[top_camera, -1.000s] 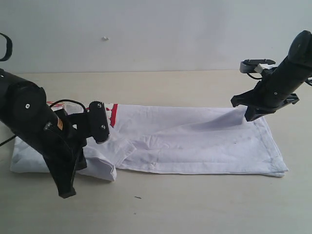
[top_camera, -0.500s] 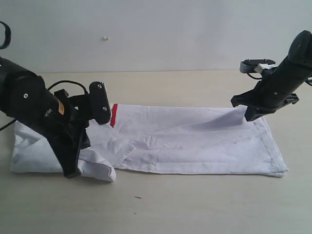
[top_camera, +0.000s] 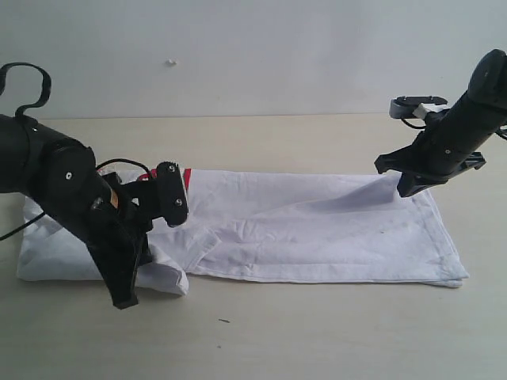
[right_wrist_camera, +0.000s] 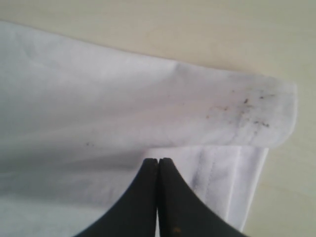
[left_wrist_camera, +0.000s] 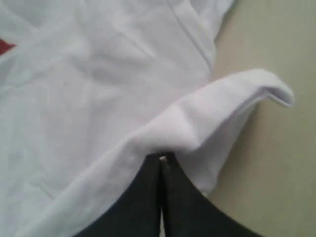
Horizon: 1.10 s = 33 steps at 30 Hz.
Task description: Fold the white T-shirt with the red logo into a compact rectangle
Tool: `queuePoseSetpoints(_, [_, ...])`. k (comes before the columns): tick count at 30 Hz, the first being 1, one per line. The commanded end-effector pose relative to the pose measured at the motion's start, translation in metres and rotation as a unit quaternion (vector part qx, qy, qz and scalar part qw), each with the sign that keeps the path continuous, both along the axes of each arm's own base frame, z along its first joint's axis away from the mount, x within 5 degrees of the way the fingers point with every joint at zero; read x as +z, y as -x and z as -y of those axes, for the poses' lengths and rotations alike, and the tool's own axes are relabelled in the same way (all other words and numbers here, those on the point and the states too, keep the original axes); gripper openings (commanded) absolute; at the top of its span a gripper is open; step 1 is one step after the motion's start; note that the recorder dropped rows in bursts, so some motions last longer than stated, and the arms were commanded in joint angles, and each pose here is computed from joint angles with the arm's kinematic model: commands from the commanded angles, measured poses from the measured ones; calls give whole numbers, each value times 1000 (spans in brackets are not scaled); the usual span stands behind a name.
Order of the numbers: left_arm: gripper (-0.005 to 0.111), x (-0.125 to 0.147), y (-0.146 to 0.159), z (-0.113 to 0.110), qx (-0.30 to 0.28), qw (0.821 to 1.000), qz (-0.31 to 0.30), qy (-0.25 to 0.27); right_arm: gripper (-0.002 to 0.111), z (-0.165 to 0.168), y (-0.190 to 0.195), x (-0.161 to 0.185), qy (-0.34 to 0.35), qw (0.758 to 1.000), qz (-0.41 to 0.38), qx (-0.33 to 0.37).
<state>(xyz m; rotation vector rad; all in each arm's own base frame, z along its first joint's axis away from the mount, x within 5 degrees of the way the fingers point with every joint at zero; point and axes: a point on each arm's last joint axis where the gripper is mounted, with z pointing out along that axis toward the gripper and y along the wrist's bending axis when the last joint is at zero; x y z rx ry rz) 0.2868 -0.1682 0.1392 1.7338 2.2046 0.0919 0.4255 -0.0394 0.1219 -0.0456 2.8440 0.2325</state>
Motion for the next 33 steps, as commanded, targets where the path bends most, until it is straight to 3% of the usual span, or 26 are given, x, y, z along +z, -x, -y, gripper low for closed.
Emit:
queuePoseSetpoints(1, [0, 0, -9, -1, 6, 999, 32, 19, 0, 1, 1, 4, 0, 1000, 6, 0])
queuePoseSetpoints(7, [0, -12, -10, -1, -2, 1000, 25, 6, 0, 2, 1, 4, 2, 1000, 6, 2])
queuePoseSetpoints(12, [0, 14, -15, 1, 24, 998, 45, 27, 0, 2, 1, 4, 2, 1000, 6, 2])
queuePoseSetpoints(19, [1, 14, -22, -37, 35, 999, 35, -17, 0, 2, 1, 4, 1, 1000, 4, 2])
queuePoseSetpoints(21, [9, 11, -22, -45, 20, 999, 38, -32, 0, 2, 1, 4, 1, 1000, 4, 2])
queuePoseSetpoints(26, [44, 5, -18, -49, -58, 995, 49, -58, 0, 2, 1, 4, 2, 1000, 7, 1])
queuePoseSetpoints(29, [47, 1, -16, -50, -88, 992, 56, -66, 0, 2, 1, 4, 2, 1000, 7, 1])
queuePoseSetpoints(33, [42, -1, -16, -48, -99, 990, 78, -58, 0, 2, 1, 4, 3, 1000, 8, 1])
